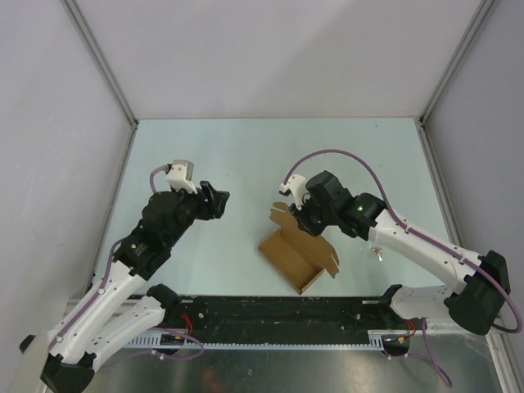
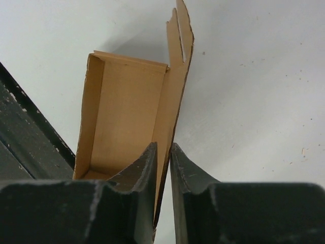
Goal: Fold the paper box
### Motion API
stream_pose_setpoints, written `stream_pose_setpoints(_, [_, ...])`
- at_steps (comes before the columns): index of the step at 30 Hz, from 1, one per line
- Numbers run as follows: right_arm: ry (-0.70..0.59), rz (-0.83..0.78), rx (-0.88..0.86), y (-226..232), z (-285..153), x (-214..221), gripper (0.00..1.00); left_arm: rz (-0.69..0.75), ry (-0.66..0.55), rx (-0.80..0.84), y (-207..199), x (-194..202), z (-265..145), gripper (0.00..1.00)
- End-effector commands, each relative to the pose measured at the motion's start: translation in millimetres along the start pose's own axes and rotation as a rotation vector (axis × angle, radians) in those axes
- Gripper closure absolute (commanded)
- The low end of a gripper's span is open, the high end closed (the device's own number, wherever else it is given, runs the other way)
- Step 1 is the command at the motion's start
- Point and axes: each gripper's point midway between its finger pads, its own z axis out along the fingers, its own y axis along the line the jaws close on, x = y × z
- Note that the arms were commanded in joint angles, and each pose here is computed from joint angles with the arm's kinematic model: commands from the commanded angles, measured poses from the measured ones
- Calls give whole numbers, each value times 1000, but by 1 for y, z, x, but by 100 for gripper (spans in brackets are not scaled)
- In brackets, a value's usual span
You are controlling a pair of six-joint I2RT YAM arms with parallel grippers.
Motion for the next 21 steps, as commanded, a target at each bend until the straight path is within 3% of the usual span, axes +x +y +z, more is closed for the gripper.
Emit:
stream_pose_setpoints(1, [-91,-99,5,-2,-14,-29,82,3,-23,24,-4,-8,-4,33])
stream_pose_setpoints(7, [-146,-340,-69,4,-17,-42,92,4,-28,30,-6,-11,-5,33])
stream_pose_setpoints(13, [-232,-540,-100,3,-16,-66,86,9,-34,24,-4,-12,-9,33])
stream_pose_setpoints(21, [-259,-619,-169,10,-5,-78,84,17,-39,7,0,-12,-13,33])
